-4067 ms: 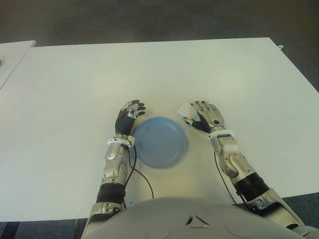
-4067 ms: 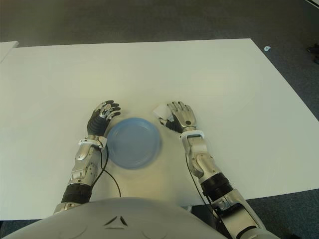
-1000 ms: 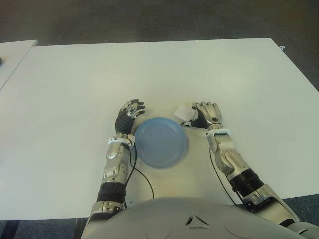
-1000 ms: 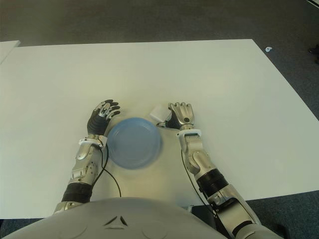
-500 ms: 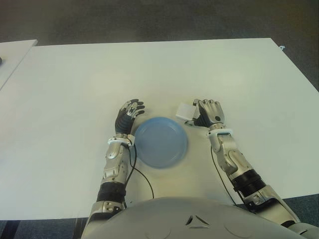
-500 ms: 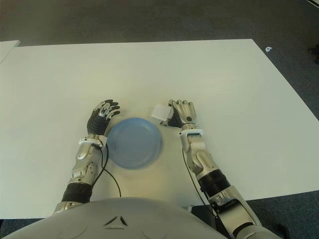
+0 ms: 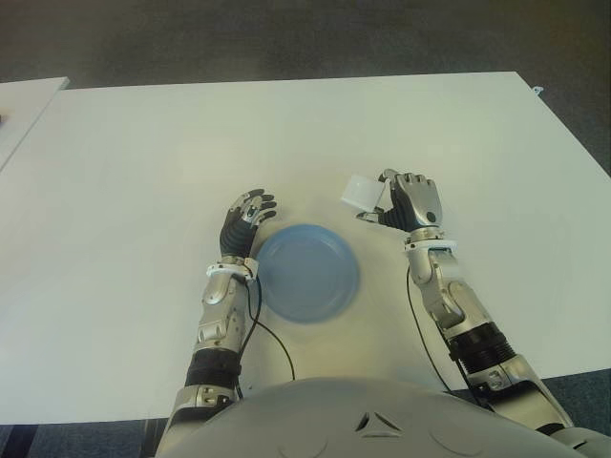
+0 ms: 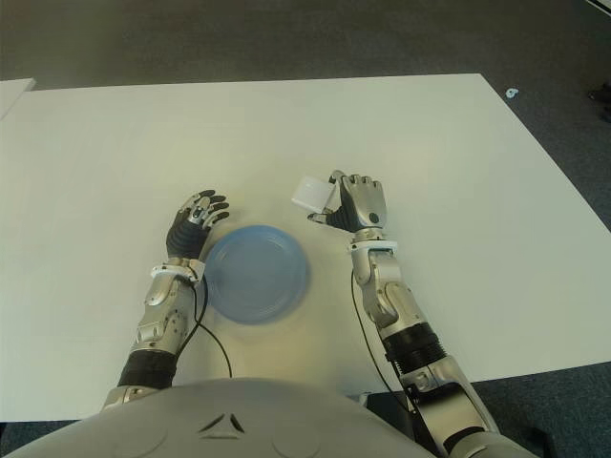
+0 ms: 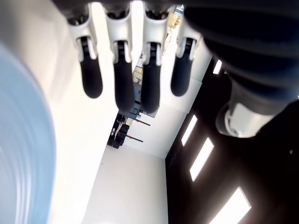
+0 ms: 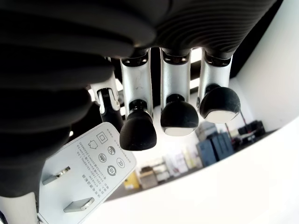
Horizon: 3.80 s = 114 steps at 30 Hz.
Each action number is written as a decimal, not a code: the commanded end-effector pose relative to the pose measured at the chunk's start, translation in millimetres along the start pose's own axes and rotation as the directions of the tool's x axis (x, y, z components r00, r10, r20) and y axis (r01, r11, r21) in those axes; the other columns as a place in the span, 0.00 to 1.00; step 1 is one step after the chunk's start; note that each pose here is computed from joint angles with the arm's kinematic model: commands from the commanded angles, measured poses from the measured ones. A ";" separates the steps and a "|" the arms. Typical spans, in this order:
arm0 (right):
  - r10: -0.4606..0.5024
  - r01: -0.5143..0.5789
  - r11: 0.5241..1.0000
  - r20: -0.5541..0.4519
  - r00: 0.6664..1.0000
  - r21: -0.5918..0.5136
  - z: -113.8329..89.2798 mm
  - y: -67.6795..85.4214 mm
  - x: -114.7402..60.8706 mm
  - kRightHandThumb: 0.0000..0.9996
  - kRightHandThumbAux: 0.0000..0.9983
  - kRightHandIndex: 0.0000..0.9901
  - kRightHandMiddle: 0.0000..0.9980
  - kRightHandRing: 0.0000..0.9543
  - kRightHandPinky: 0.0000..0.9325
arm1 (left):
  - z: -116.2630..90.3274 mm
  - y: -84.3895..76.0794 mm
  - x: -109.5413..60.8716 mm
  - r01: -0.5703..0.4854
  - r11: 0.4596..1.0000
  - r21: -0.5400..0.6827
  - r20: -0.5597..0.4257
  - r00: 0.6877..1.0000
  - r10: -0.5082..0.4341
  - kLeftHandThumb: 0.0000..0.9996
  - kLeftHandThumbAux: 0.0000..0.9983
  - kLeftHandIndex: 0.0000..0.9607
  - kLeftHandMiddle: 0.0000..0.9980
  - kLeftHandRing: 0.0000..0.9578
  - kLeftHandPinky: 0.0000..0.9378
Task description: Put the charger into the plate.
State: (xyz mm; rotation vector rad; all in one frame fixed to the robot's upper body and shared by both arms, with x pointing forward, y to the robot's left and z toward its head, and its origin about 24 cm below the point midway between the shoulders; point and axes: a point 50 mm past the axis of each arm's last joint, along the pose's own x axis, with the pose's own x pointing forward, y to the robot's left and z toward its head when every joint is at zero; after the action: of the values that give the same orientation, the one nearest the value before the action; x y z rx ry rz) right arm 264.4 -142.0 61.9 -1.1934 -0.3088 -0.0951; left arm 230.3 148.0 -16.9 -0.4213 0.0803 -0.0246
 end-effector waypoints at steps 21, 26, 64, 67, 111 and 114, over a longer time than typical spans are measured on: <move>-0.047 0.039 0.994 0.075 0.996 0.107 22.0 -14.0 -11.3 0.75 0.71 0.44 0.87 0.92 0.95 | -14.6 -7.9 -1.7 -0.015 0.998 -0.060 -0.040 0.999 0.012 0.00 0.58 0.34 0.39 0.38 0.37; -0.011 -0.007 0.986 0.105 0.994 0.165 27.3 -11.8 -15.7 0.75 0.71 0.45 0.87 0.91 0.94 | -14.4 -8.5 -1.7 -0.009 0.998 -0.060 -0.034 0.999 0.007 0.00 0.57 0.34 0.39 0.39 0.37; 0.257 -0.314 0.948 0.450 0.855 0.056 38.1 -12.2 -33.5 0.41 0.34 0.10 0.11 0.12 0.12 | -14.2 -13.1 -0.3 -0.028 0.997 -0.066 -0.031 0.999 0.026 0.01 0.59 0.34 0.39 0.39 0.37; 0.294 -0.351 0.935 0.446 0.845 0.047 36.8 -14.1 -35.1 0.37 0.26 0.03 0.04 0.04 0.04 | -14.2 -13.3 -0.3 -0.031 0.997 -0.065 -0.031 0.999 0.029 0.01 0.60 0.34 0.39 0.39 0.38; 0.237 -0.302 0.843 0.197 0.951 0.445 -7.8 2.1 -8.5 0.17 0.20 0.00 0.00 0.00 0.00 | -15.1 -13.8 -0.8 -0.026 0.999 -0.038 -0.034 0.999 0.025 0.02 0.63 0.35 0.43 0.42 0.41; 0.194 -0.213 0.809 0.093 0.977 0.548 -20.6 8.1 -3.9 0.16 0.27 0.00 0.00 0.00 0.00 | -15.7 -12.7 -0.7 -0.019 0.999 -0.034 -0.032 0.999 0.018 0.02 0.62 0.36 0.43 0.43 0.42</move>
State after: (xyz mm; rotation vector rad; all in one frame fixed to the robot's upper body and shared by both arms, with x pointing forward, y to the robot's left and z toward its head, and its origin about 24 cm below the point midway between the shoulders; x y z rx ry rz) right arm 257.1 -149.3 56.3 -0.7549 -0.2715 0.3023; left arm 231.2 147.0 -18.0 -0.4001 0.0749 -0.0116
